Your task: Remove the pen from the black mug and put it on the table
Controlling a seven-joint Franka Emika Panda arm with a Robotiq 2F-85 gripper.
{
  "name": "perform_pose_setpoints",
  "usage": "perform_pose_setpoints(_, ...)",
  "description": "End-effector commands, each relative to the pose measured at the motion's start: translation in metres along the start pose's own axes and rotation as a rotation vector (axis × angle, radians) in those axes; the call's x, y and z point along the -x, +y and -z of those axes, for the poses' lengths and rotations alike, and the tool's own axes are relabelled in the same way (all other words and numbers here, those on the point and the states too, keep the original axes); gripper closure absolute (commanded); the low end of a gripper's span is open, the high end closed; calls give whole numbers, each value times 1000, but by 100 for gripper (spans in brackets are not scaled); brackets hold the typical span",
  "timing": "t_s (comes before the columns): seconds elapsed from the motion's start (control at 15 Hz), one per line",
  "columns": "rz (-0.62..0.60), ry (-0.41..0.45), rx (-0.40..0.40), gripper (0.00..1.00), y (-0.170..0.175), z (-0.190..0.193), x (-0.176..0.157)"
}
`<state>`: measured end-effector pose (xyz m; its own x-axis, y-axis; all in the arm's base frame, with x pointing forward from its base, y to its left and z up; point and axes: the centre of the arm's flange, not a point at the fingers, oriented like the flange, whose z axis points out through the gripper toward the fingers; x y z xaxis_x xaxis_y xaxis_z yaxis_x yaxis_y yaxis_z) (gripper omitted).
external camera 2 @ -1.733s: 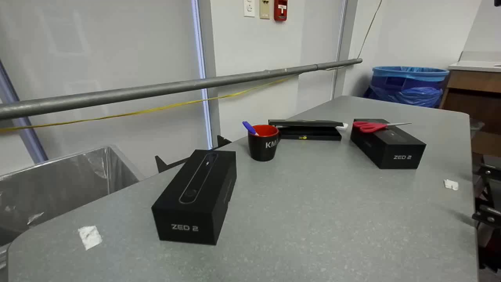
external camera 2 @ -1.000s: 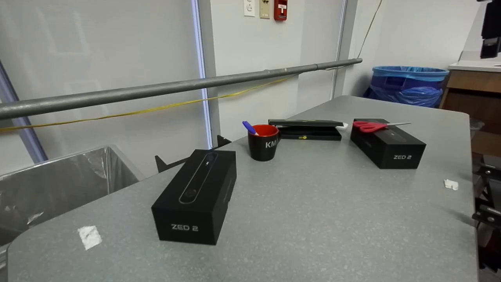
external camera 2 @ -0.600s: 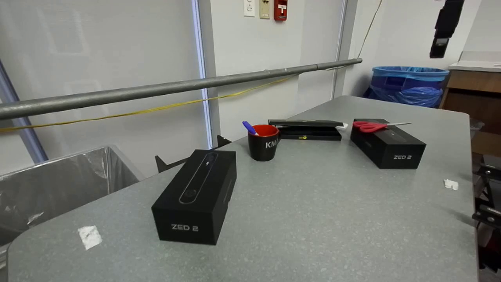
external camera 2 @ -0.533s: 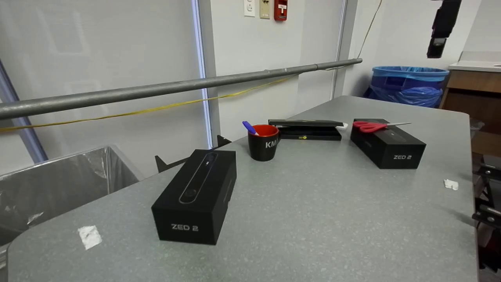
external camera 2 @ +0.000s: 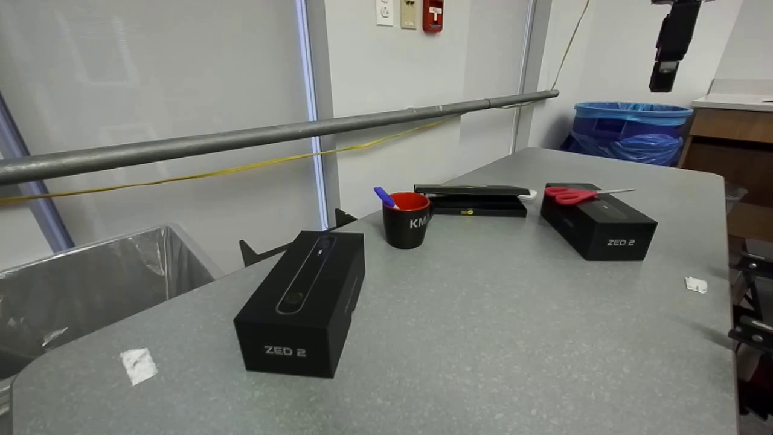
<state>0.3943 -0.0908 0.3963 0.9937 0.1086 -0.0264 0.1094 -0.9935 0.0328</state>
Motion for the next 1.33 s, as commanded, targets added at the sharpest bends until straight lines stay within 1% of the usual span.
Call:
perform_pose_setpoints(0.0,52,21,28,0,-9,-19,-43)
perform_pose_setpoints(0.07,87,30,32,0,-14,-26,-56)
perform_pose_setpoints(0.27,162,135,44,0,-33,-39,-106)
perform_pose_setpoints(0.4,229,180,33,0,-50,-38,-133)
perform_pose_setpoints(0.53,297,211,14,0,-67,-33,-154)
perform_pose_setpoints(0.6,329,215,-11,0,-74,-30,-163)
perform_pose_setpoints(0.8,371,229,-80,0,-90,-24,-177)
perform_pose_setpoints(0.87,336,229,-31,0,-91,-29,-157)
perform_pose_setpoints(1.0,354,241,-50,0,-96,-27,-165)
perform_pose_setpoints(1.27,358,240,-51,0,-96,-29,-167)
